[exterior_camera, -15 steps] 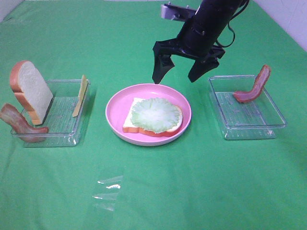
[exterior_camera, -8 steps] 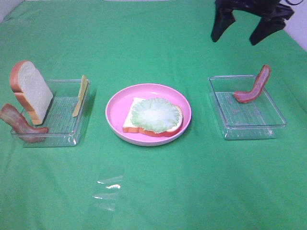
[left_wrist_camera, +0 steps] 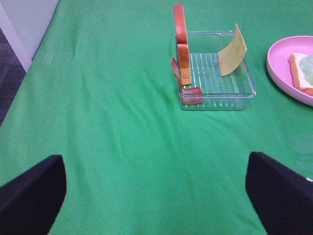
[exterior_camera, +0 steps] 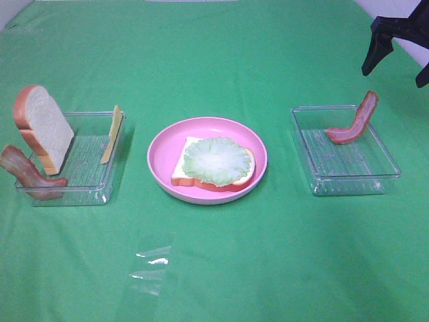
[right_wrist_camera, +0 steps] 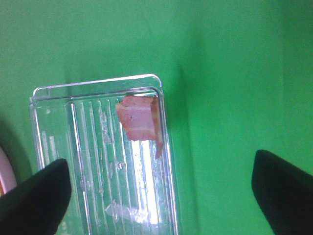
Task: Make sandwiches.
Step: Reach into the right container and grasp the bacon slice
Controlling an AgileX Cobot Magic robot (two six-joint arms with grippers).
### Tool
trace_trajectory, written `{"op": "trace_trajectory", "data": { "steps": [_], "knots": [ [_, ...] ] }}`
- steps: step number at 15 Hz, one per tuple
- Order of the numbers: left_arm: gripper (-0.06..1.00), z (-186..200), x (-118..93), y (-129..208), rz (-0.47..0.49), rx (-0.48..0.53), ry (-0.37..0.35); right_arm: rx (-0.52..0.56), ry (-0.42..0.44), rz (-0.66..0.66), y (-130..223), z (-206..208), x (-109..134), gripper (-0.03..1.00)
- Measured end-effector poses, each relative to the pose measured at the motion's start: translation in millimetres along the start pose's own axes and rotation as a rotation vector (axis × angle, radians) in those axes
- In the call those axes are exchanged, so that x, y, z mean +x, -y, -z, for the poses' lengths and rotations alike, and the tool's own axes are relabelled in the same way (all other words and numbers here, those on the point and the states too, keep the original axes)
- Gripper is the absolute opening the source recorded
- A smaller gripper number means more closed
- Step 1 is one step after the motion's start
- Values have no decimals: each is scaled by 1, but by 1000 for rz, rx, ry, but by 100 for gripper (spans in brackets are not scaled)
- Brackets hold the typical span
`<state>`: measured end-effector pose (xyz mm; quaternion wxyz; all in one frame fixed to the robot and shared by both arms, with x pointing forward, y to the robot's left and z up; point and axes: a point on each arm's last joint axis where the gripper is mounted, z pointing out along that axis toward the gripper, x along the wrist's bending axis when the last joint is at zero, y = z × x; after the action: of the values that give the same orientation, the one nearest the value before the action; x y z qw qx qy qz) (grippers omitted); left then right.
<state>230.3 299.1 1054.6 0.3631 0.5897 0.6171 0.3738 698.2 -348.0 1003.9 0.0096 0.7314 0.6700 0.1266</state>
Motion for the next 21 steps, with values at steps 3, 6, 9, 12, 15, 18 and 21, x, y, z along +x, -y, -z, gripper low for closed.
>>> {"op": "trace_trajectory", "data": {
  "steps": [3,6,9,12,15,18,21],
  "knots": [
    [91,0,0,0,0,0,0,-8,-42,2,-4,-14,1,95],
    [91,0,0,0,0,0,0,11,-60,-2,-6,-34,-1,95],
    [91,0,0,0,0,0,0,53,-62,-11,-5,-54,-5,94],
    [91,0,0,0,0,0,0,79,-63,-17,-4,-68,-7,87],
    [91,0,0,0,0,0,0,84,-63,-18,-3,-70,-8,67],
    [91,0,0,0,0,0,0,86,-63,-18,-3,-70,-8,43],
    [91,0,0,0,0,0,0,112,-67,-17,-1,-70,-7,40]
  ]
}}
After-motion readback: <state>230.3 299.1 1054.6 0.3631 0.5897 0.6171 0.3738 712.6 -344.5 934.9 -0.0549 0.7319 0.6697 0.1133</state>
